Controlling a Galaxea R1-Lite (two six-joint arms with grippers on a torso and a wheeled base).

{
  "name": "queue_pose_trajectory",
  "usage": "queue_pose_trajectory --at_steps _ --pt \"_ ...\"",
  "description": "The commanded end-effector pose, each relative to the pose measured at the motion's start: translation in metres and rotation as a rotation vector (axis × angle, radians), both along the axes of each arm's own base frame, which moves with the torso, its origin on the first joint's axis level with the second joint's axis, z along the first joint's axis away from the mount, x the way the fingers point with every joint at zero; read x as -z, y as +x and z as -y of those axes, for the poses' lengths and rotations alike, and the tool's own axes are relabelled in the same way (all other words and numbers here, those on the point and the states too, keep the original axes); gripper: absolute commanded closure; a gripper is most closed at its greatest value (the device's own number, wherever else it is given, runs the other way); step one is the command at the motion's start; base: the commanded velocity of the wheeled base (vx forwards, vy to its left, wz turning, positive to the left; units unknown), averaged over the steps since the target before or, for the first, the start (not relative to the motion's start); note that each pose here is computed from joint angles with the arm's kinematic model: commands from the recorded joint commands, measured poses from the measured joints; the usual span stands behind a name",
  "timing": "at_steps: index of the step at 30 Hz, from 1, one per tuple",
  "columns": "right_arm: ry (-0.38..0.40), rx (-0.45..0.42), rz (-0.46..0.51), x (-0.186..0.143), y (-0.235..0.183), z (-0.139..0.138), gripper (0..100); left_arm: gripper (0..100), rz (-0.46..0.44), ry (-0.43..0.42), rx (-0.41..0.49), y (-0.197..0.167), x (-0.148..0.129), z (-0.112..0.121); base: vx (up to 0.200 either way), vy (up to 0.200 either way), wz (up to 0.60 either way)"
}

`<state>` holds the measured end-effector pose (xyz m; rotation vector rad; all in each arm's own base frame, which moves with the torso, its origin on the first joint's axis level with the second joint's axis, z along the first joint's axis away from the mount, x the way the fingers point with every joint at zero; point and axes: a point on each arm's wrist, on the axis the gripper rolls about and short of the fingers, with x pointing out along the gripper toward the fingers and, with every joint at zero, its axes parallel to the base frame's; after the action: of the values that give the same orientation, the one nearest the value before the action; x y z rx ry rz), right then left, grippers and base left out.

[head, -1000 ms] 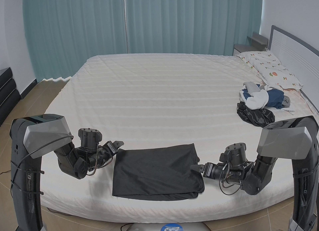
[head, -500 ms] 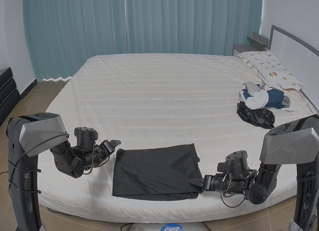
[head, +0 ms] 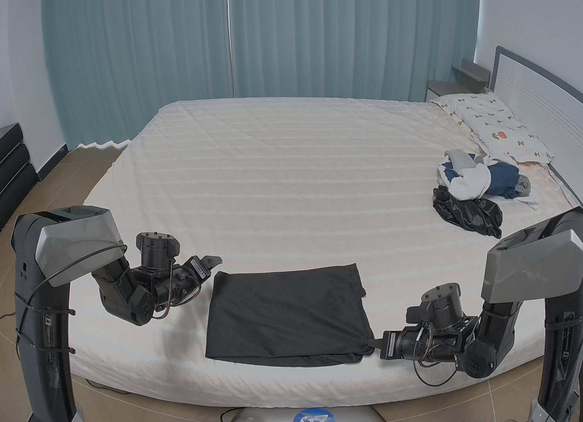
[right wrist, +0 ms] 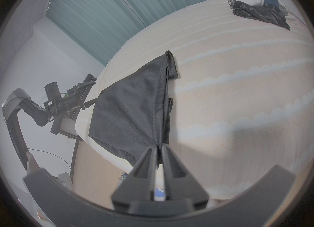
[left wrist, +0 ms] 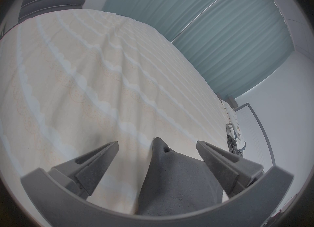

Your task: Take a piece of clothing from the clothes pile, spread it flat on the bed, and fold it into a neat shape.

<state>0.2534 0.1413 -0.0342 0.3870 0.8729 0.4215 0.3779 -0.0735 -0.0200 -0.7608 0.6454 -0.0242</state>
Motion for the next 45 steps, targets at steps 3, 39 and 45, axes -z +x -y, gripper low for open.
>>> queue_pose_trajectory --at_steps 3,39,45 --pt "-0.002 0.002 0.0 -0.001 -0.001 0.001 0 0 -0.004 0.0 0.0 0.0 0.001 0.0 0.0 0.0 0.0" --pt "0.094 0.234 0.224 0.02 0.17 -0.049 100 0 0.002 -0.002 -0.001 0.001 0.001 0.0 0.0 0.0 0.0" --pt "0.095 0.25 0.238 0.02 0.174 -0.049 100 0 0.002 -0.002 -0.002 0.001 0.001 0.0 0.0 0.0 0.0"
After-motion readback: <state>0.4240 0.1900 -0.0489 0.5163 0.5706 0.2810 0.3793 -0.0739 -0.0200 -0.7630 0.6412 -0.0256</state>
